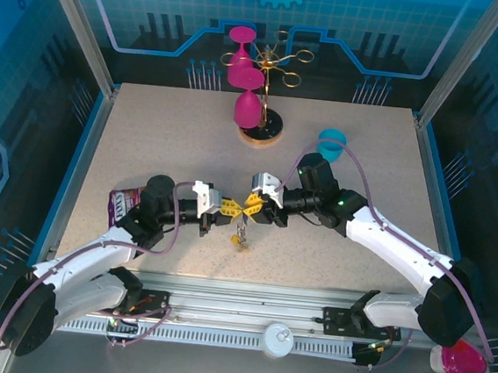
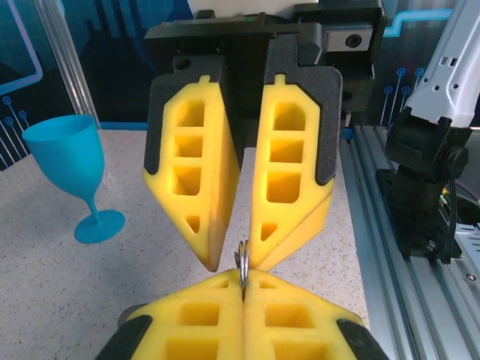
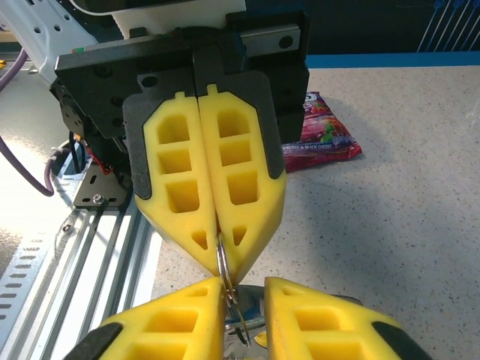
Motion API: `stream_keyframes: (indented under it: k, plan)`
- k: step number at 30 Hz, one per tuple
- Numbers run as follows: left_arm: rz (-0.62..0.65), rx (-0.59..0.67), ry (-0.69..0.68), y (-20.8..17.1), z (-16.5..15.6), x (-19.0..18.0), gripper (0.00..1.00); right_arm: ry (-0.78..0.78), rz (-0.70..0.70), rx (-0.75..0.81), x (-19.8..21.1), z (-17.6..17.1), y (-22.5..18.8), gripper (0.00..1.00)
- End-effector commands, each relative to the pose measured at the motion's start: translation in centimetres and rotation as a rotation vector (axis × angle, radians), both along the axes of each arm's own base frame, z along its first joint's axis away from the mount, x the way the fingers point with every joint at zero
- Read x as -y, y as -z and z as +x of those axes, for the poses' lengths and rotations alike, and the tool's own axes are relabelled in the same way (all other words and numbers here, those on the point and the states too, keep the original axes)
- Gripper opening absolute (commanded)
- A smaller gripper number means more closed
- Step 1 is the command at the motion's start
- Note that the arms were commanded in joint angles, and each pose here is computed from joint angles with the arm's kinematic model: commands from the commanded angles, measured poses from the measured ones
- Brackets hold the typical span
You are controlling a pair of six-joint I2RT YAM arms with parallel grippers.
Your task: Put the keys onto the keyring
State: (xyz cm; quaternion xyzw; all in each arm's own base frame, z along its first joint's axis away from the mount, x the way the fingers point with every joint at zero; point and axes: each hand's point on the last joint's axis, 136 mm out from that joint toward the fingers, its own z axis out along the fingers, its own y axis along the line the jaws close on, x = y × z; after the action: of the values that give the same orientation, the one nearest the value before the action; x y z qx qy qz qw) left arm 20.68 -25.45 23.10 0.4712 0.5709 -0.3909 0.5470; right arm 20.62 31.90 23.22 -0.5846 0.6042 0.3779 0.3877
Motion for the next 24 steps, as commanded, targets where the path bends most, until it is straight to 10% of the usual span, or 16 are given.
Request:
stream_keyframes:
  k: [1, 6, 12, 24]
  plan:
    - [-0.034, 0.024, 0.046, -0.8, -0.8, 0.3, 0.0, -0.024, 0.028, -0.012, -0.4, -0.2, -0.1, 0.15]
    - [-0.035, 0.024, 0.045, -0.8, -0.8, 0.3, 0.0, -0.035, 0.035, -0.007, -0.4, -0.3, -0.5, 0.0]
    - [0.017, 0.019, 0.004, 0.0, -0.2, 0.1, 0.16, -0.019, -0.033, 0.015, 0.2, -0.1, -0.3, 0.0]
    - [0.065, 0.0, -0.004, 0.9, 0.2, 0.2, 0.15, -0.052, -0.246, 0.084, 0.5, -0.6, 1.1, 0.0]
